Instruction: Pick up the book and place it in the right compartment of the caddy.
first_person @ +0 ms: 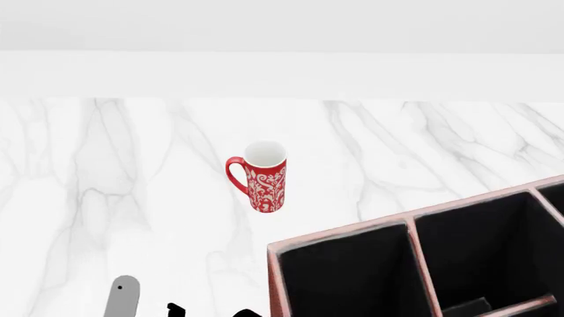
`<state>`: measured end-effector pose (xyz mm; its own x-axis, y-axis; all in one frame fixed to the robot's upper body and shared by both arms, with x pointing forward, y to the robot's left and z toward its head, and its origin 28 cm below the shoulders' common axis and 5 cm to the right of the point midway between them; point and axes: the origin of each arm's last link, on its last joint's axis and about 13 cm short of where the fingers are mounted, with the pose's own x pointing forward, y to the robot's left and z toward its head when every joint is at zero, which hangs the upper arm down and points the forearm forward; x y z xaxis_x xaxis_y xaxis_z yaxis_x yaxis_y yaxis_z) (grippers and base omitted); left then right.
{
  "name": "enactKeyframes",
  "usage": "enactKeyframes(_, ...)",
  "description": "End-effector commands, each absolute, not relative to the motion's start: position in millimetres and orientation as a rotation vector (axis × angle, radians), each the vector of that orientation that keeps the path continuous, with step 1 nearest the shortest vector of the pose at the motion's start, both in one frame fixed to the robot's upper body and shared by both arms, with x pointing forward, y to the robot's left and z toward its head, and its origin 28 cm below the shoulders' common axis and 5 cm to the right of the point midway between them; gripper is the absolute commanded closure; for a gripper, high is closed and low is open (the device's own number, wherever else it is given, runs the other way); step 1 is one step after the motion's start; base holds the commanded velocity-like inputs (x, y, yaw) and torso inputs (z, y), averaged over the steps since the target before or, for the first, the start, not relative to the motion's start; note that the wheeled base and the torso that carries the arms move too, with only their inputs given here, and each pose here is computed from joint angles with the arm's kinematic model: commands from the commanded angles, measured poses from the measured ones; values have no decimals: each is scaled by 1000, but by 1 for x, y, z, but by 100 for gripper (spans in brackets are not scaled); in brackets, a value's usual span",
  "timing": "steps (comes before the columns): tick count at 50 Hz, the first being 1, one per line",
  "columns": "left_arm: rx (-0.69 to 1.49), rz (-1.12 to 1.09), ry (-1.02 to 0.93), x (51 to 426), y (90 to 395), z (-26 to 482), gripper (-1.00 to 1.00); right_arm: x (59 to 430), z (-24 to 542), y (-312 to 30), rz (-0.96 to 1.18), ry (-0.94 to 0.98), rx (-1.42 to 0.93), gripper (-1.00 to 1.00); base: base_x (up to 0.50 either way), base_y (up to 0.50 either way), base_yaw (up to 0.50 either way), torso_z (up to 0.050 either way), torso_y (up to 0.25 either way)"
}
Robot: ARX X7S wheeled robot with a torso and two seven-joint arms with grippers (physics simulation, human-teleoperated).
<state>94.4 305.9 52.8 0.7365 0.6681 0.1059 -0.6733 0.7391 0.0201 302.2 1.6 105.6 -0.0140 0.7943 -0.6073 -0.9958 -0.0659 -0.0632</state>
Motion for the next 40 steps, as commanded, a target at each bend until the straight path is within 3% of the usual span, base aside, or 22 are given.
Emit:
enactKeyframes(1,59,728,-92,97,305,52,-100,299,96,2,1582,466,-584,100,0,0,0,0,0)
enactKeyframes(12,57,726,-89,97,305,51,-100,299,94,3,1578,462,-574,100,0,0,0,0,0)
enactKeyframes(40,47,716,-95,96,303,49,-100,297,161,-8,1316,253,-508,100,0,0,0,0,0)
